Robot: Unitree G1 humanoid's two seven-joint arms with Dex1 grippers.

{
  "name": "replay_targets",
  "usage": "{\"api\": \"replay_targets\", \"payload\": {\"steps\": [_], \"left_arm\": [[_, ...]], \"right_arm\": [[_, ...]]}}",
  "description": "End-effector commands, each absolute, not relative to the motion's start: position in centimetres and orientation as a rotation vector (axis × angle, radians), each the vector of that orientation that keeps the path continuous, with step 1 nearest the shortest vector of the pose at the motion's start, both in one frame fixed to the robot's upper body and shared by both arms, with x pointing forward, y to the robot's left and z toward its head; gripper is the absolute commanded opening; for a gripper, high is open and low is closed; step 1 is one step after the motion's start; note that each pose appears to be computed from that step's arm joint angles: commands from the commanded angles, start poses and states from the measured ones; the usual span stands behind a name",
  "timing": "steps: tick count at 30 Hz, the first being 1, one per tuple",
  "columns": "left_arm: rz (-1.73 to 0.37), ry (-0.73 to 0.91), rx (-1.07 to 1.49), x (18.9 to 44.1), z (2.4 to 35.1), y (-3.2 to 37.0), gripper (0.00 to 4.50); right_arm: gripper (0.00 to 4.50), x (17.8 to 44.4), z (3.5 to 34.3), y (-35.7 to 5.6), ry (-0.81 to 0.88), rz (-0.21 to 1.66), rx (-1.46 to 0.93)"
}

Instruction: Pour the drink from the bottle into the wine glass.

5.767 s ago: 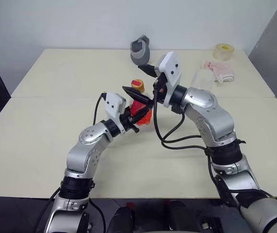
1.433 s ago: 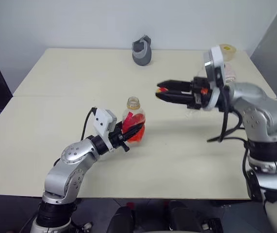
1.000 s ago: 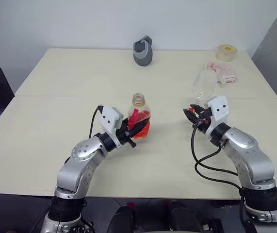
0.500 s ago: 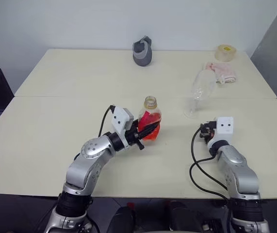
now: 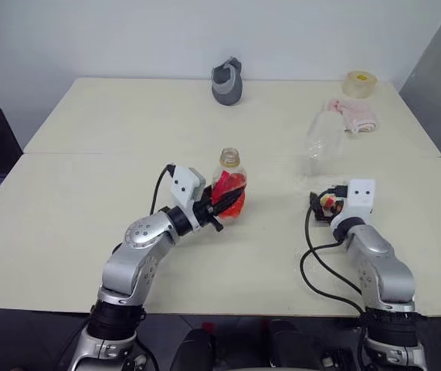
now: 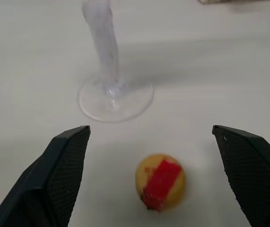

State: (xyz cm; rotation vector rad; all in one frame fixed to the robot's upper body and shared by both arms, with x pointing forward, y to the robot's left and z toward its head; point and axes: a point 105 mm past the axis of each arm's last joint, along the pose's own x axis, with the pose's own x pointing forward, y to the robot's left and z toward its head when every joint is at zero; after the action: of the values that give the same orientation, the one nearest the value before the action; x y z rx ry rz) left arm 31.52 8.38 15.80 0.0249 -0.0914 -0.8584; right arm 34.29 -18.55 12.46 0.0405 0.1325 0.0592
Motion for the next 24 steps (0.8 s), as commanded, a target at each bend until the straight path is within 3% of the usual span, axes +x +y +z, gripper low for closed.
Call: {"api": "replay_targets", "payload": {"steps": [1, 8, 15, 19, 24], "left_arm": [[-0.785, -0.185, 0.03, 32.3, 18.5, 9.7, 1.22], [-0.622, -0.226, 0.027, 34.5, 20.1, 12.0, 1.22], [-0.436, -0.263, 0.038, 36.6, 21.1, 15.6, 1.22], [-0.309, -0.278, 0.056, 38.0, 21.3, 18.7, 1.22], [-0.214, -0.304, 0.06, 38.8, 21.2, 20.8, 1.22]], "right_arm": [[4.46, 33.4, 15.8, -17.4, 0.066, 0.206, 0.004], [4.46, 30.8, 18.1, -14.3, 0.097, 0.628, -0.129], [4.46, 29.5, 20.6, -10.7, -0.025, 0.928, -0.118], [4.46, 30.7, 22.6, -7.7, -0.131, 0.949, -0.072], [4.46, 31.9, 22.9, -4.4, -0.185, 0.926, -0.035]]}}
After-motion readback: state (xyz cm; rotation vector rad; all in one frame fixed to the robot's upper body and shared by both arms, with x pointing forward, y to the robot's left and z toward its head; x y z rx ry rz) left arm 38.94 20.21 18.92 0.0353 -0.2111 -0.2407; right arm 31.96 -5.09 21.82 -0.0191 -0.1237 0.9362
